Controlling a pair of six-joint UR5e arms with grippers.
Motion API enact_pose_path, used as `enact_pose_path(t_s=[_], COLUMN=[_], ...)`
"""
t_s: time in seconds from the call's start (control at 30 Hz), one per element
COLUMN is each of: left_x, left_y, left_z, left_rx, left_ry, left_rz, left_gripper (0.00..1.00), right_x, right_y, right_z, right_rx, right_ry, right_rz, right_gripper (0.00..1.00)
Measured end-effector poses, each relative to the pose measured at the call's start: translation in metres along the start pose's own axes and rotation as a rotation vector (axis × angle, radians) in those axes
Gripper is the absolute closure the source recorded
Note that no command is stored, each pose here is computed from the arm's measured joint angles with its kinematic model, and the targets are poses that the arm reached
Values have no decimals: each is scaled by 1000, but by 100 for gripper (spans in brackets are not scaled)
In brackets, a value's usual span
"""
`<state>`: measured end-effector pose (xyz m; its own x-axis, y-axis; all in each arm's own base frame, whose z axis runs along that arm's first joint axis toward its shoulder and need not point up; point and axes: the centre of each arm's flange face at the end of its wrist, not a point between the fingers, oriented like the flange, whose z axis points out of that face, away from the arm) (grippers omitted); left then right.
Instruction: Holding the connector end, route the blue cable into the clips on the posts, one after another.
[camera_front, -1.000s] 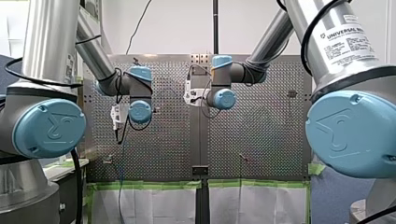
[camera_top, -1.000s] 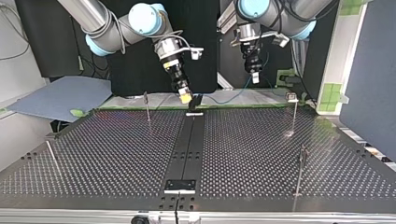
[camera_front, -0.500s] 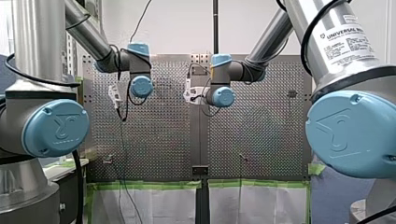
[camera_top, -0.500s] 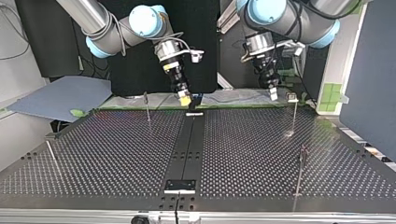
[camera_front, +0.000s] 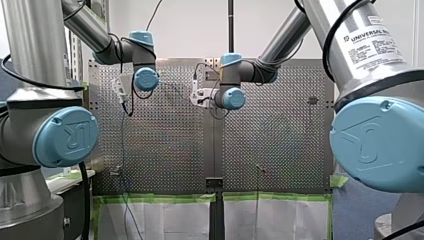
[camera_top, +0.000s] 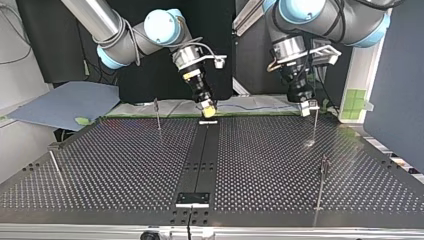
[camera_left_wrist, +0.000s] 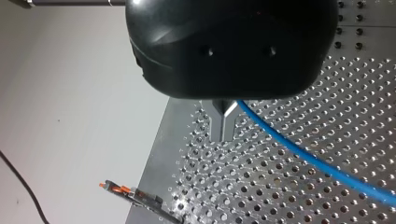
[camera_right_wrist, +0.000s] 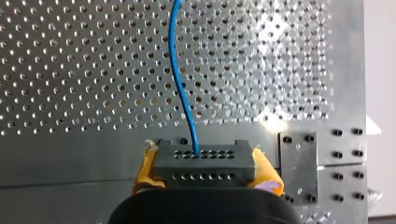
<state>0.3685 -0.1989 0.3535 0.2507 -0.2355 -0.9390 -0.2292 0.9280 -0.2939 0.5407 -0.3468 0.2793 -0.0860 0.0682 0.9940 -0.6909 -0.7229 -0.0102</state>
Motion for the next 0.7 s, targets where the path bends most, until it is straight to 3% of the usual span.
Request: enact_pose_path(t_s=[0.23, 0.7], left_x=[-13, -30], left_y=[-3, 6], left_z=[13, 22], left_rx=[4, -40], left_ry=[-4, 9], left_rz=[46, 88], left_gripper=[100, 100], right_x=[18, 67], right_y=[-16, -44], right_z=[10, 31], right_rx=[23, 54], right_ry=[-3, 26], right_rz=[-13, 8], right_gripper=[100, 100])
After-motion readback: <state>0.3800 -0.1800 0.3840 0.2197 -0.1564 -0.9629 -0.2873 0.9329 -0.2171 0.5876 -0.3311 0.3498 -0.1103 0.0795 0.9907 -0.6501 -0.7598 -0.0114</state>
